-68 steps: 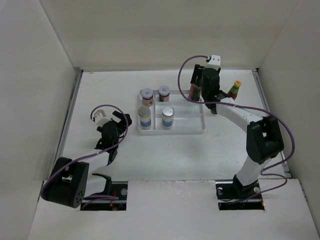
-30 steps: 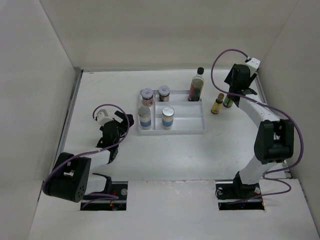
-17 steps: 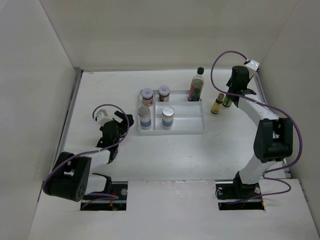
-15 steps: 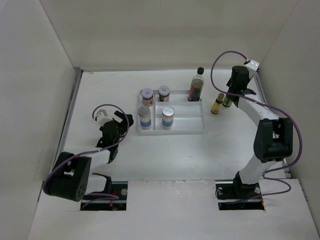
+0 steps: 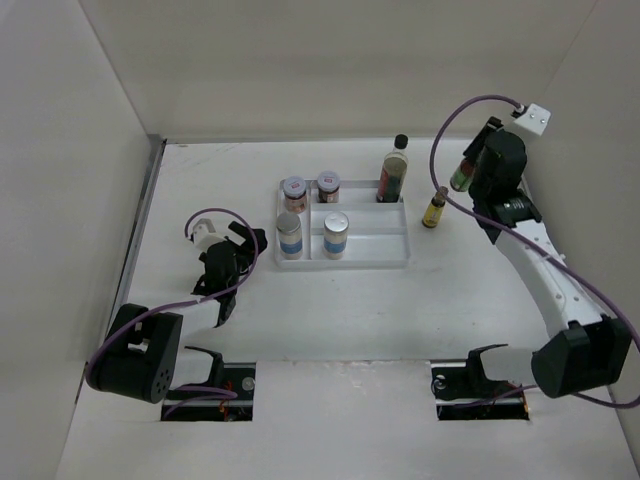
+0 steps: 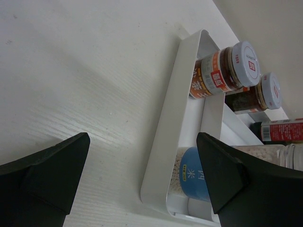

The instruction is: Organize the condiment bottles

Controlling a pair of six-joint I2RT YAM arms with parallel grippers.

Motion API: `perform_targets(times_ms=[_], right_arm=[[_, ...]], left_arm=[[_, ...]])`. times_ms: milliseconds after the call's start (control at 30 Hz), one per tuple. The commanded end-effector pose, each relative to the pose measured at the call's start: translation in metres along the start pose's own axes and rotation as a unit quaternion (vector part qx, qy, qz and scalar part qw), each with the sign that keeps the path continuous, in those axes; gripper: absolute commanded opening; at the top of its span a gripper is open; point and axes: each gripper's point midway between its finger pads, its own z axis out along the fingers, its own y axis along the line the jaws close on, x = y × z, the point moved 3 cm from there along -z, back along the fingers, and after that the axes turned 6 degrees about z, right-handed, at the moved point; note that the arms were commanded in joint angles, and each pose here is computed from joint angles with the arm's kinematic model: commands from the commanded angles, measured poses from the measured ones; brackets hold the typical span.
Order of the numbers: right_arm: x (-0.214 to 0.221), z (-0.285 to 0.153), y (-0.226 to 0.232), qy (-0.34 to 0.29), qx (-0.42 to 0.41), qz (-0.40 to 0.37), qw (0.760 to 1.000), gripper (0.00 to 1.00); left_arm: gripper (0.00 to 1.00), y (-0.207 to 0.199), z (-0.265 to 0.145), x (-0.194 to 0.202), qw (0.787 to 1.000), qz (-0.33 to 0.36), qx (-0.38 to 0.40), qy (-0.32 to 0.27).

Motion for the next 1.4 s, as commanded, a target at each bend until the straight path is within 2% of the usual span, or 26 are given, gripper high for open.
perform_targets(times_ms=[0, 167, 367, 533, 900, 1267, 1367], right_arm=[[-0.08, -0.04, 0.049, -0.101, -0.09, 0.079, 0.988, 0.2], [-0.074, -0.072, 0.091, -0.081, -0.166, 0.09, 0.979, 0.2], [-0.025, -0.088, 0.132, -0.042, -0.221, 0.085, 0.971, 0.21], [0.01, -0.085, 0.149, -0.016, -0.23, 0.065, 0.971, 0.22], [0.076, -0.067, 0.146, 0.009, -0.217, 0.036, 0.975, 0.22], [0.112, -0.065, 0.134, 0.031, -0.2, 0.012, 0.979, 0.23], [0.11, -0.064, 0.133, 0.028, -0.197, 0.014, 0.98, 0.23]], left_arm=[[1.0, -0.019, 0.004, -0.02, 0.999, -0.016, 0.032, -0.03], [1.0, -0.019, 0.004, -0.021, 0.999, -0.017, 0.032, -0.032], [1.0, -0.019, 0.003, -0.022, 0.999, -0.017, 0.032, -0.034], [1.0, -0.019, 0.004, -0.022, 0.999, -0.018, 0.032, -0.033], [1.0, -0.019, 0.004, -0.021, 0.999, -0.017, 0.032, -0.031], [1.0, -0.02, 0.004, -0.021, 0.999, -0.02, 0.035, -0.033], [1.0, -0.02, 0.004, -0.021, 0.999, -0.02, 0.034, -0.032]])
